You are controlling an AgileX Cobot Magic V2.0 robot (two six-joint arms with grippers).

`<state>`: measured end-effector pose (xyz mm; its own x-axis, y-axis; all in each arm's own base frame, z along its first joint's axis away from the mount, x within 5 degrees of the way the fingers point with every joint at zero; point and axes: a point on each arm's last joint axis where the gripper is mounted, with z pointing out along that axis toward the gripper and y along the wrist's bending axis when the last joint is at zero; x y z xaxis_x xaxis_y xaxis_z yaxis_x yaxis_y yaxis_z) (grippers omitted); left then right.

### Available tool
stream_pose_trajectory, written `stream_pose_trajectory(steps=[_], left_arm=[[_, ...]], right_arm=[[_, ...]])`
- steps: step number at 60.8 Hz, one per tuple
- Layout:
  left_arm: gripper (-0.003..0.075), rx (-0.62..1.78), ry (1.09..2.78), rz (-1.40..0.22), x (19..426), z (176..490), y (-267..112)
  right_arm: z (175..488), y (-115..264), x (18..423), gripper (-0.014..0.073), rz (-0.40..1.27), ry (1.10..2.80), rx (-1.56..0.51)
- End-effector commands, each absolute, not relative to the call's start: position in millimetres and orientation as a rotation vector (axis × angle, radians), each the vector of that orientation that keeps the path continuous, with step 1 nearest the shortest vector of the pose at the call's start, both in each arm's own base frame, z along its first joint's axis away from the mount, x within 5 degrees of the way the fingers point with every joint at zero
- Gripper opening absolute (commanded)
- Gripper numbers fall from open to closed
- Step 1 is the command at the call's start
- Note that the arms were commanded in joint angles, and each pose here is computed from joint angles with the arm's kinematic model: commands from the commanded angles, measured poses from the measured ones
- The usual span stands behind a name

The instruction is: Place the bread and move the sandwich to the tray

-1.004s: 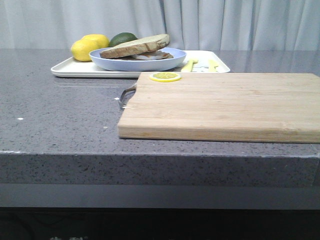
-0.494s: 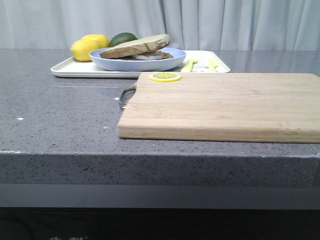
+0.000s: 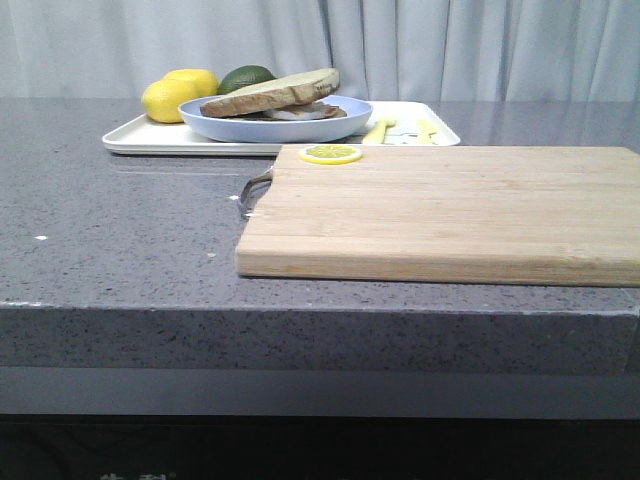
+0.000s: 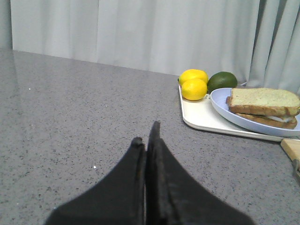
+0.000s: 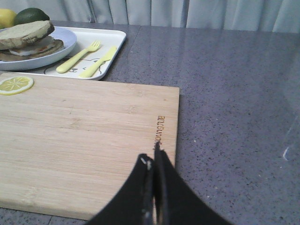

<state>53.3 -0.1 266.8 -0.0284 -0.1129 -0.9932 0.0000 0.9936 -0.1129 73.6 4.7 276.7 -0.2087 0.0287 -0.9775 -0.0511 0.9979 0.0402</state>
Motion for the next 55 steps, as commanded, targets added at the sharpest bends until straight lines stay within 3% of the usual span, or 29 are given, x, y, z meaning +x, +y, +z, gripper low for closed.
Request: stream_pose_trajectory(steps=[1, 28, 55], left_arm=[[-0.0019, -0.093, 1.471, -0.118, 48, 266, 0], [-0.0019, -0.096, 1.545, -0.115, 55, 203, -1], [-0.0019, -0.101, 1.564, -0.118, 55, 201, -1]], right_arm=[[294, 5, 75, -0.0085, 0.071, 1.666, -0.017], [294, 5, 75, -0.0085, 0.071, 1.666, -0.017], [294, 5, 75, -0.0085, 0.071, 1.666, -0.017]])
